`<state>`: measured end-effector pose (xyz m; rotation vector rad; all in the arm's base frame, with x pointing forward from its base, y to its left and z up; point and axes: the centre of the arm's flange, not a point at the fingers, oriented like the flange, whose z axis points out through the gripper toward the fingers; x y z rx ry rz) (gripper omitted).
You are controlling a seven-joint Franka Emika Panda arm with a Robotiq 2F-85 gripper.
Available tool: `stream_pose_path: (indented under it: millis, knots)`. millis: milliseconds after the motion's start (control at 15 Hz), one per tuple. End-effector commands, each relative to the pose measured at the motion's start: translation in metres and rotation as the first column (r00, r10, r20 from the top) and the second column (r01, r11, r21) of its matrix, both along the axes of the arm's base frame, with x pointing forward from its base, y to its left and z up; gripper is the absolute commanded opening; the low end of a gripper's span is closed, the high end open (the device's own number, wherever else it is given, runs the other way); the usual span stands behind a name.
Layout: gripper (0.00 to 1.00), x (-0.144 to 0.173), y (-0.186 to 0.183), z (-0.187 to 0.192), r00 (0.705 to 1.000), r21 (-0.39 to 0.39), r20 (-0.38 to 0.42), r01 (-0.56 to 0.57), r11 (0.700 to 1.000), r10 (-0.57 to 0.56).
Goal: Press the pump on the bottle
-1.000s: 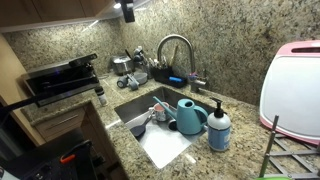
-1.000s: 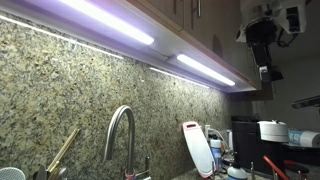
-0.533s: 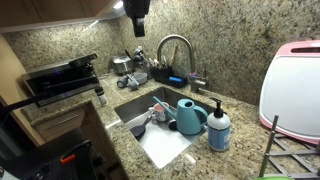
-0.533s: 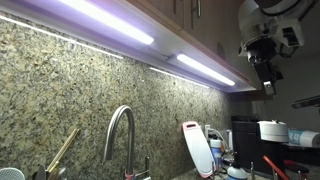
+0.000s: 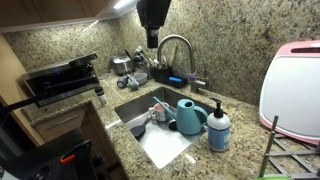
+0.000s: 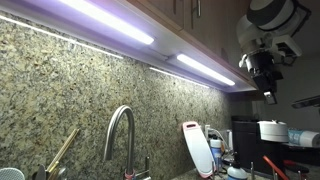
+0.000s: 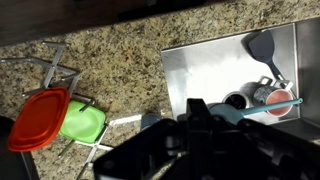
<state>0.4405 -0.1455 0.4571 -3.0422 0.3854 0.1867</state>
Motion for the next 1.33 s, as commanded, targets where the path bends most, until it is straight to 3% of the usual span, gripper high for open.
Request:
stream_pose_path:
  millis: [0,333,733,1267]
  knots:
    - [0.00,0.013,-0.018,-0.004,1.000,-0.020,-0.006,0.025,0.999,-0.025]
    - [0.00,-0.001,-0.022,-0.023,1.000,-0.105,-0.027,0.004,0.994,-0.006]
    - [0.00,-0.016,-0.029,-0.052,0.991,-0.254,-0.135,-0.043,0.966,0.009]
    - [0.00,0.004,-0.039,-0.068,0.987,-0.259,-0.161,-0.028,0.965,-0.015]
